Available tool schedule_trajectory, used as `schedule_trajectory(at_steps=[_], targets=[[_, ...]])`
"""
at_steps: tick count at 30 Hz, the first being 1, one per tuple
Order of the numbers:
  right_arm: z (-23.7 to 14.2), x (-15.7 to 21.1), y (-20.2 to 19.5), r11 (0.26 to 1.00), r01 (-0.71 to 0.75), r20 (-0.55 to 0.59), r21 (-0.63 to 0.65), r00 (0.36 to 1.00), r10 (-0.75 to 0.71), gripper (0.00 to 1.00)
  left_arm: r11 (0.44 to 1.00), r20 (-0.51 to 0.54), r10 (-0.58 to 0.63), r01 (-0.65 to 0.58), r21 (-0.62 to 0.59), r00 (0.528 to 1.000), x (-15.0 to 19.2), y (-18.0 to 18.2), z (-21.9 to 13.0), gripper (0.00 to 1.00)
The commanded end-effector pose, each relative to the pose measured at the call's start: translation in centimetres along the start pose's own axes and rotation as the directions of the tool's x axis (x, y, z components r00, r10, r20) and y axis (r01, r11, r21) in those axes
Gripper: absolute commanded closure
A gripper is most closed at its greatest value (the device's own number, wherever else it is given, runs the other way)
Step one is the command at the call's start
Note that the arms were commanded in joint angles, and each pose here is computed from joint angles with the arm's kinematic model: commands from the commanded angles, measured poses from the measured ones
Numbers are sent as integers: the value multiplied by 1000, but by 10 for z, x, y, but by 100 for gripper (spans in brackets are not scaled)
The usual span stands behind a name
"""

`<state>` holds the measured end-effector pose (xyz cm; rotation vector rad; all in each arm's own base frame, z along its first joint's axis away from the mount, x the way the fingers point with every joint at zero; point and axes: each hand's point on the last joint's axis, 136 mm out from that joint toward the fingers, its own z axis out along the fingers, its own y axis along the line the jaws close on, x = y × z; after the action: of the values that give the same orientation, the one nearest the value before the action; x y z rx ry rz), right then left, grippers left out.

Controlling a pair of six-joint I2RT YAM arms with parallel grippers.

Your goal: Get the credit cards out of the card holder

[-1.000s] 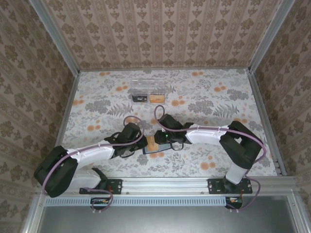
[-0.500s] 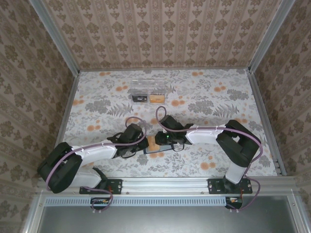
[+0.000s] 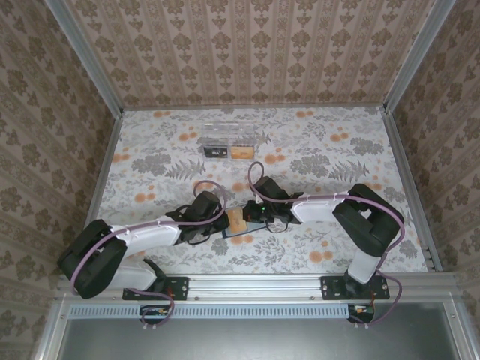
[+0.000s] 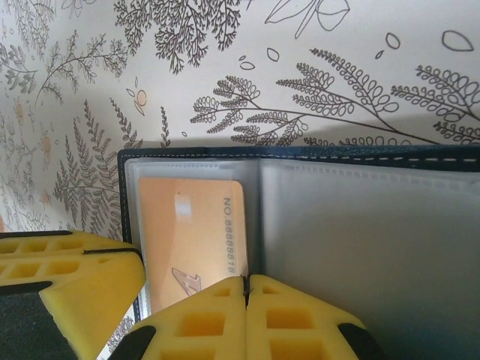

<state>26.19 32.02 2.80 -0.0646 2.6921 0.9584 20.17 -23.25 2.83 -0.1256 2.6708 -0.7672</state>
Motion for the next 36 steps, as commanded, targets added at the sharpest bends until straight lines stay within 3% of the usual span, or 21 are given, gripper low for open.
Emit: schedule_trajectory(at_steps=[1,10,20,28,36], targets=[[3,11,-13,999,-37,-32,15,999,37,100,996,-42,-11,8,-87,999,13,19,1,94],[-16,2,-29,997,-66,33,34,997,65,100,992,-31,-16,12,-127,999,12,30,-4,96],[-20,3,-35,996,-68,32,50,997,66,100,992,-29,-9,6,-124,1000,11,29,-6,96],[-13,5,-27,998,-60,8,13,998,60,100,997,11,42,-41,-66,999,-4,2,-21,84],[-8,7,-23,998,-55,-2,6,998,55,100,995,18,102,-101,-22,995,-14,-28,-19,80]])
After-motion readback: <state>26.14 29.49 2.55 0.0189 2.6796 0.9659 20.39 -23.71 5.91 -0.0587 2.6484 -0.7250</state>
